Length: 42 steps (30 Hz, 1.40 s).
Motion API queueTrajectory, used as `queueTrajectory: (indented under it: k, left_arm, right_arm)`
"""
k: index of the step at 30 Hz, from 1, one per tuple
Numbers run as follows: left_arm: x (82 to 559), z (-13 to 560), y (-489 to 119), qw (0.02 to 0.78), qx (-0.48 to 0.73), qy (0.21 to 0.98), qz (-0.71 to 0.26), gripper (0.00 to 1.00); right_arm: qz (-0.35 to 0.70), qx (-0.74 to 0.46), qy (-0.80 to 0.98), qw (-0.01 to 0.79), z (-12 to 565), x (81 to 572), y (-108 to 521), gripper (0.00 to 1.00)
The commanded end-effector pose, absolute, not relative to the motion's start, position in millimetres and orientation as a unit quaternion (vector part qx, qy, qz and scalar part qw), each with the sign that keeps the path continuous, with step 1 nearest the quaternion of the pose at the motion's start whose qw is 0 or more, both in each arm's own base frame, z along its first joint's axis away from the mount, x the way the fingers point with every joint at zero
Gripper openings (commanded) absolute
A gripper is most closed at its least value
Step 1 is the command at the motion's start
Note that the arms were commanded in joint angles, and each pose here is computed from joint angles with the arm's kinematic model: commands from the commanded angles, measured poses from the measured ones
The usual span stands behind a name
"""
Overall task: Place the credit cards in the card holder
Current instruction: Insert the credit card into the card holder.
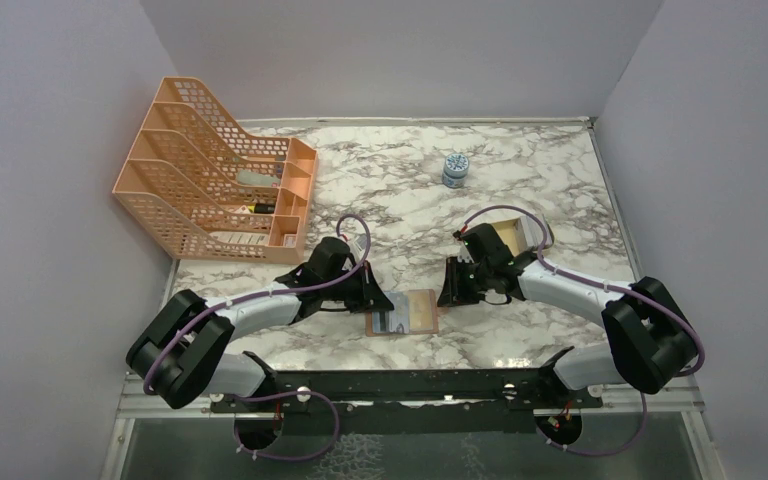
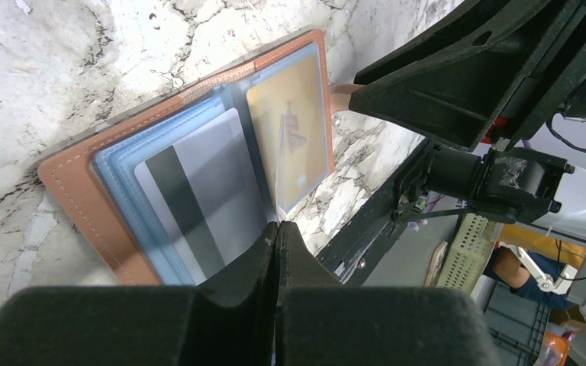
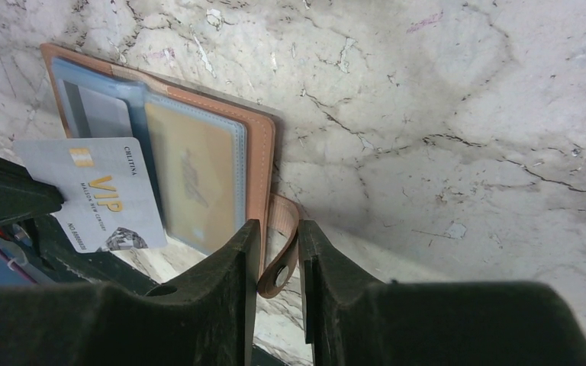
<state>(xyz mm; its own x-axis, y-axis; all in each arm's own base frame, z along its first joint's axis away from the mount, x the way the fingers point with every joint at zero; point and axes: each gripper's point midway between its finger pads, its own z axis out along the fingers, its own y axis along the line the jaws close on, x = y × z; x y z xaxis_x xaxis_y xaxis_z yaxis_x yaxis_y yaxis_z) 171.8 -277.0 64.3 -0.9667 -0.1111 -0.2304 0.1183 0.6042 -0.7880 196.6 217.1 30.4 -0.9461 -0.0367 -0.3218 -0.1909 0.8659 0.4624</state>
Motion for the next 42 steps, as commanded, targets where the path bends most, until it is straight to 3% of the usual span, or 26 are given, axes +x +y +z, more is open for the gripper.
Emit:
queueTrajectory:
  k: [1,20,42]
  left_arm:
    - [173,68,-279,0.123,-0.001,0.885,-0.449,0.00]
    - [173,41,-271,0.106,-0.033,0.903,-0.415,0.00]
    - [194,26,-267,0.144,-0.026,0.916,-0.373,0.00]
  right_arm:
    - [0.244,-0.067,0.953,0.165,28,198,216,0.25]
    - [0.243,-0.068,0.954,0.163,26,197,215,0.22]
    - [0.245,-0.068,0.954,0.157,20,191,213,0.19]
